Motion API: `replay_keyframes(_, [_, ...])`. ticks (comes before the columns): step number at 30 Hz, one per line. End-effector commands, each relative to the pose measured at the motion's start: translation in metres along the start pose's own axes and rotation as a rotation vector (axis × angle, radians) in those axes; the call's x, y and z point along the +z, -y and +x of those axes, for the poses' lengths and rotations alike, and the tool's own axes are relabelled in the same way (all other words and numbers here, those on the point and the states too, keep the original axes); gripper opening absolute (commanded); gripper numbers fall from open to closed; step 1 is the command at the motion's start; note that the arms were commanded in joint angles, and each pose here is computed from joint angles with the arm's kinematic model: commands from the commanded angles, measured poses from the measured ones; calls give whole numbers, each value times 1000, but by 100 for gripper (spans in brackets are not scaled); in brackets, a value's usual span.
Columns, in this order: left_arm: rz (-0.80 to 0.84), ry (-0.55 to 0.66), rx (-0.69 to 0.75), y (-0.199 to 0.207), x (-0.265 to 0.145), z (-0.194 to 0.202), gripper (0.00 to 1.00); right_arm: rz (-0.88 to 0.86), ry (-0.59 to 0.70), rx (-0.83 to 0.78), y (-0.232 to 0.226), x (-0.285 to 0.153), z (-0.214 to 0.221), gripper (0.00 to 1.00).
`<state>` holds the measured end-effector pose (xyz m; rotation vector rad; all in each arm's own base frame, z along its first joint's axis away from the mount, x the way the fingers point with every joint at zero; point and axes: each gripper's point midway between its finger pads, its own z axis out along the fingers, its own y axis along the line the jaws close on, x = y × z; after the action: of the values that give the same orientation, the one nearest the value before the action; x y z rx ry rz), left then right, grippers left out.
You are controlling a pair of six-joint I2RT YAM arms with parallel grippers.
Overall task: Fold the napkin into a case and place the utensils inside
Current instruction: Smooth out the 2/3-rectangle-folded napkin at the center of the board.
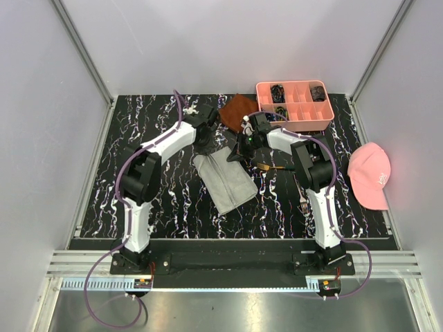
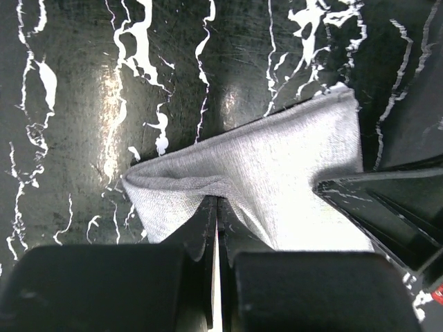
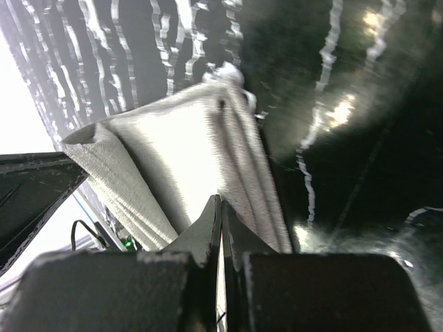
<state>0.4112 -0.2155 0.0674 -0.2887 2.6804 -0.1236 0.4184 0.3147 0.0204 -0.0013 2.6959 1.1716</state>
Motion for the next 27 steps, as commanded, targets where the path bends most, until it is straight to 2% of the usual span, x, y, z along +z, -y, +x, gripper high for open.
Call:
replay_keyframes(1, [-27,20,17,1,11,-9,0,26,43,18,4,-2,-7,0])
replay_keyframes(8, [0,7,27,11,18,-11,2,14,39,12,3,-1,-7,0])
replay_keyframes(11, [9,21,25,12,11,-15,16,8,47,-9,-1,-4,-9,0])
replay_keyframes(12, [9,30,24,11,8,-17,28,9,51,-13,-2,-5,-10,0])
replay_keyframes(15, [62,87,16,16,-27,-31,44,7,64,-60,-10,-13,-15,0])
replay_keyframes(17, [83,98,23,14,-40,-30,46,21,62,-74,-12,-17,-16,0])
replay_keyframes(18, [107,122,14,14,-54,-36,46,18,72,-93,-19,-22,-18,1])
replay_keyframes(20, [133,92,1,8,-53,-25,40,9,80,-108,-26,-28,-20,3])
replay_keyframes(21, [158,99,-25,5,-54,-30,35,-5,83,-121,-36,-32,-19,6])
replay_keyframes(22, [159,64,-42,-1,-45,-21,25,-13,78,-124,-41,-33,-16,11])
replay_keyframes(23, [197,47,-65,-2,-41,-22,20,-24,74,-132,-47,-35,-14,17])
replay_keyframes(25, [235,-21,-89,-2,-27,-11,8,-58,50,-149,-63,-36,-1,21])
replay_keyframes(27, [279,-52,-98,3,-17,-9,5,-82,20,-162,-74,-38,14,23])
